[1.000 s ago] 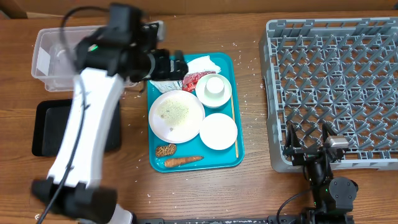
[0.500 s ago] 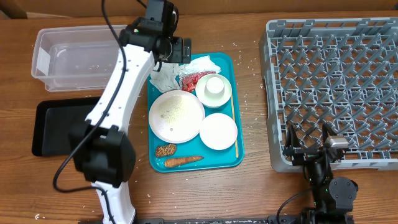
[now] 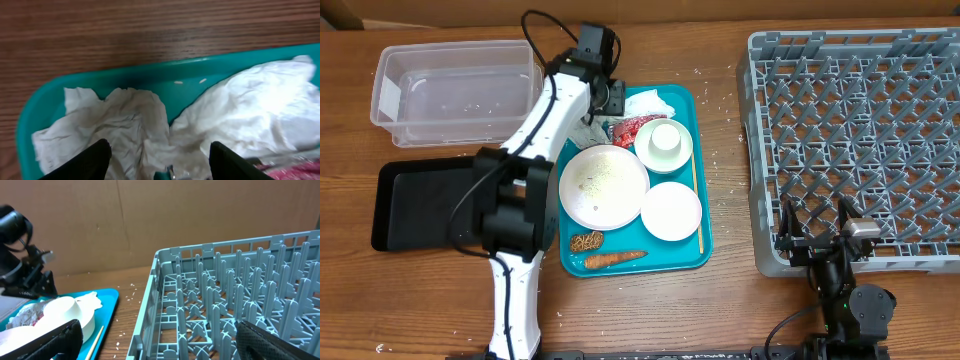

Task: Sort waste into correct bins and load items into the dishwasher
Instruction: 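Reach the left gripper over the white napkins on the teal tray, then grasp the crumpled white napkins with the left gripper and lift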

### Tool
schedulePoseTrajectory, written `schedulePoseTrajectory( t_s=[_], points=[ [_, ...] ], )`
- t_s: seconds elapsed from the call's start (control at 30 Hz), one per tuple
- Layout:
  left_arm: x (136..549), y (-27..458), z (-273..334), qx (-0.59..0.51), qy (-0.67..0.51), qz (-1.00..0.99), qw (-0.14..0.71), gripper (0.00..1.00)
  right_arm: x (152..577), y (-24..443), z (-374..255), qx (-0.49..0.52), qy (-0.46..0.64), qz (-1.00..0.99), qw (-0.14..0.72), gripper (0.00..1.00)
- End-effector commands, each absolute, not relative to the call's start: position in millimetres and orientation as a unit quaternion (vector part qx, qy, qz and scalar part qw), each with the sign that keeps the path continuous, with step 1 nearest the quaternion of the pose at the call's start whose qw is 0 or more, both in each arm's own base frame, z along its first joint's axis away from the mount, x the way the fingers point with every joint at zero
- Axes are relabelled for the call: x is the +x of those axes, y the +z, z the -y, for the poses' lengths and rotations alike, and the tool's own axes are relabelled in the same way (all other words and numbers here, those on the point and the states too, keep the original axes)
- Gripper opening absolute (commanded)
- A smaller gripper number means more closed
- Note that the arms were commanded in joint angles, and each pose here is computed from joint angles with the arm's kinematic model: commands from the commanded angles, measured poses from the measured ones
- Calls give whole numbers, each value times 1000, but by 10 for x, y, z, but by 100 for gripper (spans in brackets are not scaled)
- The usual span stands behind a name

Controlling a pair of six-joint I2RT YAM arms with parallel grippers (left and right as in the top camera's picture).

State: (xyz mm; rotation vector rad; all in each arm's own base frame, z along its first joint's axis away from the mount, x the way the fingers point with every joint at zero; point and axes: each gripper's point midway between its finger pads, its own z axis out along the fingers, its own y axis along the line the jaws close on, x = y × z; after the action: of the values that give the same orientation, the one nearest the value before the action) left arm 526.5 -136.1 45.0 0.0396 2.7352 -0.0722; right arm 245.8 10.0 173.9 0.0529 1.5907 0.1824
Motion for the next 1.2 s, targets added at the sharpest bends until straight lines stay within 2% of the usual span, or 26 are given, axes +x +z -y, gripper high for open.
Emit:
schedulePoseTrajectory(
  t_s=[0.0, 0.3, 0.47, 0.63, 0.7, 1.0, 1.17],
  points=[
    [5343, 407, 1355, -9, -25, -978, 207, 68, 2460, 1722, -72, 27, 76, -711, 698, 100],
    [5326, 357, 1374, -10, -31, -979, 201, 65, 2460, 1722, -72, 27, 76, -711, 698, 100],
    [5261, 277, 1361, -9, -26, -982, 185, 56, 2460, 1722, -72, 27, 76, -711, 698, 100],
    [5201, 247, 1349, -9, -24, -985, 172, 57, 2460, 1722, -72, 27, 76, -711, 698, 100],
    [5187, 242, 1347, -12, -24, -985, 169, 51, 2460, 1722, -72, 27, 76, -711, 698, 100],
    [5205, 281, 1388, -10, -36, -984, 172, 4, 2460, 1722, -72, 27, 76, -711, 698, 100],
    [5238, 542, 1397, -10, -40, -982, 185, 4, 2460, 1722, -72, 27, 76, -711, 698, 100]
  ],
)
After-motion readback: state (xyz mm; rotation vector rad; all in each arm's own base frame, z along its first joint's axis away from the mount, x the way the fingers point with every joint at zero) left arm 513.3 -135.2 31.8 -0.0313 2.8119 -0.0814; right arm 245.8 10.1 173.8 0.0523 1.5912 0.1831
